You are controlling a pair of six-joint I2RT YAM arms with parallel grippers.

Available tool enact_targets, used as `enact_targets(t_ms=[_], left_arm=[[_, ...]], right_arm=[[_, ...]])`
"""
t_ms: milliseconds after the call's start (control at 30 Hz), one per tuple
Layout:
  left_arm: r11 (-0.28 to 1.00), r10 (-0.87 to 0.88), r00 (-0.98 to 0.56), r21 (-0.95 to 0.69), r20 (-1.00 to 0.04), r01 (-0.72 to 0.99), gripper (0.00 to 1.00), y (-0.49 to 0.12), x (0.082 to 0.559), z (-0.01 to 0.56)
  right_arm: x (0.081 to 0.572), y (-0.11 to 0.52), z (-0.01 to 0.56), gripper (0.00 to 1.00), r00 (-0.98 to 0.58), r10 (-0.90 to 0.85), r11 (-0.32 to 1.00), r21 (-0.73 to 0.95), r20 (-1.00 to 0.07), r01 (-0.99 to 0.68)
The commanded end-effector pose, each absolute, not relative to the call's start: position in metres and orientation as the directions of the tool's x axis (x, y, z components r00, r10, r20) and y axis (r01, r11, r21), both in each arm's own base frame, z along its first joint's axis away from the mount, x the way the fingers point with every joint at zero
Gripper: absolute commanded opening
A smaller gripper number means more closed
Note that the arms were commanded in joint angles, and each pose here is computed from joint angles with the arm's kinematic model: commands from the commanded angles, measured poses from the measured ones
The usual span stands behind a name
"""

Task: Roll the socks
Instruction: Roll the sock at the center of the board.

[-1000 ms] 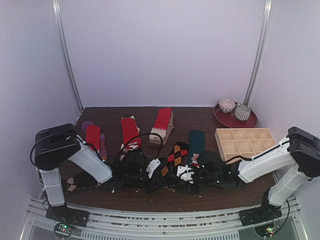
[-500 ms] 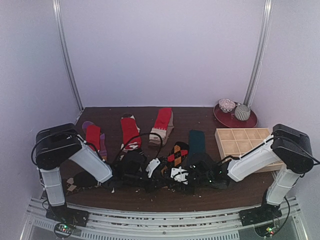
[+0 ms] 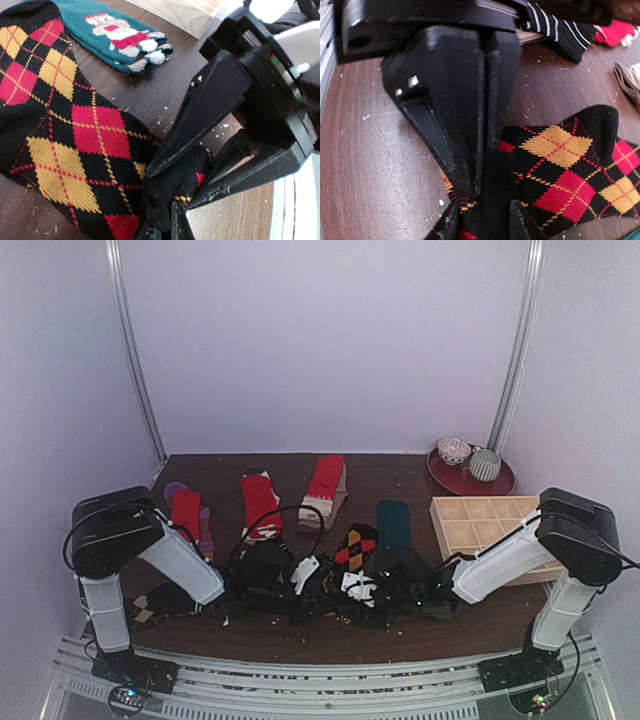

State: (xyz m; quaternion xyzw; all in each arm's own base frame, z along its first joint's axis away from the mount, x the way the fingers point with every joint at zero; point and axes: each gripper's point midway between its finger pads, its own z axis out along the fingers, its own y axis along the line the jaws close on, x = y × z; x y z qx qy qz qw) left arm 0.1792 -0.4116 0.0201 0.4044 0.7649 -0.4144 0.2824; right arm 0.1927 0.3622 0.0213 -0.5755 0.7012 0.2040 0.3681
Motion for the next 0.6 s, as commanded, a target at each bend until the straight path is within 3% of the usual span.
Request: enact_targets(t_ms=[0, 67, 200, 367, 567], left_arm=[[0.441, 0.553, -0.611, -0.423, -0.567, 0.791, 0.0, -0.357, 0.153, -0.05], [0.438, 0.536, -0.597, -0.408, -0.597, 0.801, 0.14, -0.355, 0.157, -0.04], [0.431, 0.503, -0.529, -0.332, -0.684, 0.839, 0.44, -0.354, 0.168, -0.009], [0.409, 0.458, -0.387, -0.197, -0.8, 0.891, 0.55, -0.349, 0.178, 0.035], [0.352, 0.421, -0.16, -0.002, -0.893, 0.936, 0.56, -0.362, 0.187, 0.075]], right_arm=[[0.182, 0.324, -0.024, 0.23, -0.223, -0.761, 0.327, -0.062, -0.61, -0.943], [0.179, 0.32, -0.031, 0.14, -0.274, -0.766, 0.351, -0.02, -0.581, -0.936], [0.176, 0.315, -0.04, 0.11, -0.418, -0.743, 0.43, 0.107, -0.522, -0.897], [0.159, 0.319, -0.043, 0.1, -0.613, -0.686, 0.495, 0.367, -0.391, -0.788], [0.141, 0.322, -0.036, 0.11, -0.718, -0.651, 0.51, 0.559, -0.246, -0.654]])
